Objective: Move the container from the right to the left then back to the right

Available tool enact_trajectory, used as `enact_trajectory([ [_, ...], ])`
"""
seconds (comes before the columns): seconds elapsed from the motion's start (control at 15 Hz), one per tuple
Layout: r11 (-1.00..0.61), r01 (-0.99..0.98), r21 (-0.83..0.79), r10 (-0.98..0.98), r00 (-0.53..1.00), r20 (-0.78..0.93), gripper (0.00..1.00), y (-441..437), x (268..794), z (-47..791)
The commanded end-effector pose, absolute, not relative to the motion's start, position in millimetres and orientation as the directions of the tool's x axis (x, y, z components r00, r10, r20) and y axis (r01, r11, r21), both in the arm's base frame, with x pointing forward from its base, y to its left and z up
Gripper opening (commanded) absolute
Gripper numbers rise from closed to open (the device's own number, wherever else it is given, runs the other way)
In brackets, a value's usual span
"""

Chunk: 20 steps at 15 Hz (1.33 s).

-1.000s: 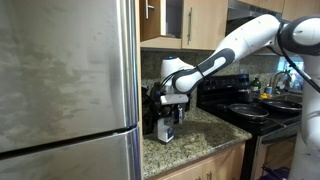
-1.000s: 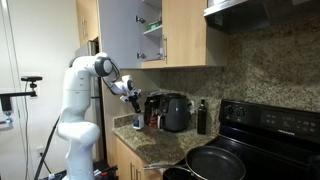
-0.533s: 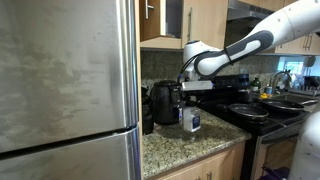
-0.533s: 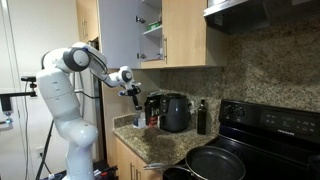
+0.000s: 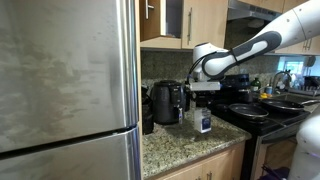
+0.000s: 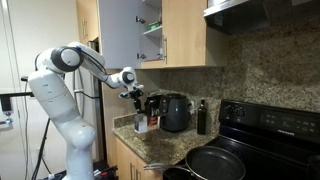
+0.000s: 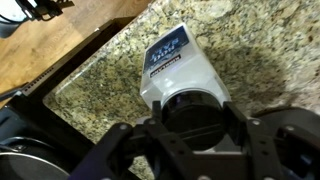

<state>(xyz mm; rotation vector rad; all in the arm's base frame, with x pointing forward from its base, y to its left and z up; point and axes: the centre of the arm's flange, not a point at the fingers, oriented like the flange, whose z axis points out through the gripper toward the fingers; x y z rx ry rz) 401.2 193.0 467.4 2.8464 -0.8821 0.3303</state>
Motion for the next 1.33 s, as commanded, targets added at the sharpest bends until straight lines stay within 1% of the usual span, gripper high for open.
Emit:
enact_trajectory([
  [0.0,-0.685,-0.723,0.089,-0.694,0.684,0.226,0.36,109,421,460],
  [0.2,-0.54,-0.838,0.082,-0.812,0.544,0.21,0.36,30,423,458],
  [0.33,-0.435,-0.898,0.071,-0.878,0.44,0.19,0.36,-4,423,457],
  [0.4,-0.512,-0.856,0.077,-0.835,0.517,0.189,0.61,16,430,450],
  [0.53,-0.46,-0.885,0.075,-0.866,0.466,0.182,0.61,-8,429,449],
  [0.6,-0.452,-0.889,0.074,-0.87,0.458,0.182,0.36,-10,429,449],
  [0.67,-0.419,-0.905,0.077,-0.887,0.426,0.176,0.36,-18,440,441],
  [0.73,-0.353,-0.934,0.062,-0.916,0.358,0.179,0.36,-34,447,435],
  [0.93,-0.186,-0.983,0.012,-0.969,0.185,0.166,0.36,-81,453,424],
  [1.13,-0.024,-0.998,-0.058,-0.988,0.015,0.156,0.36,-127,458,412],
  [1.27,0.07,-0.992,-0.1,-0.986,-0.084,0.145,0.36,-140,466,400],
])
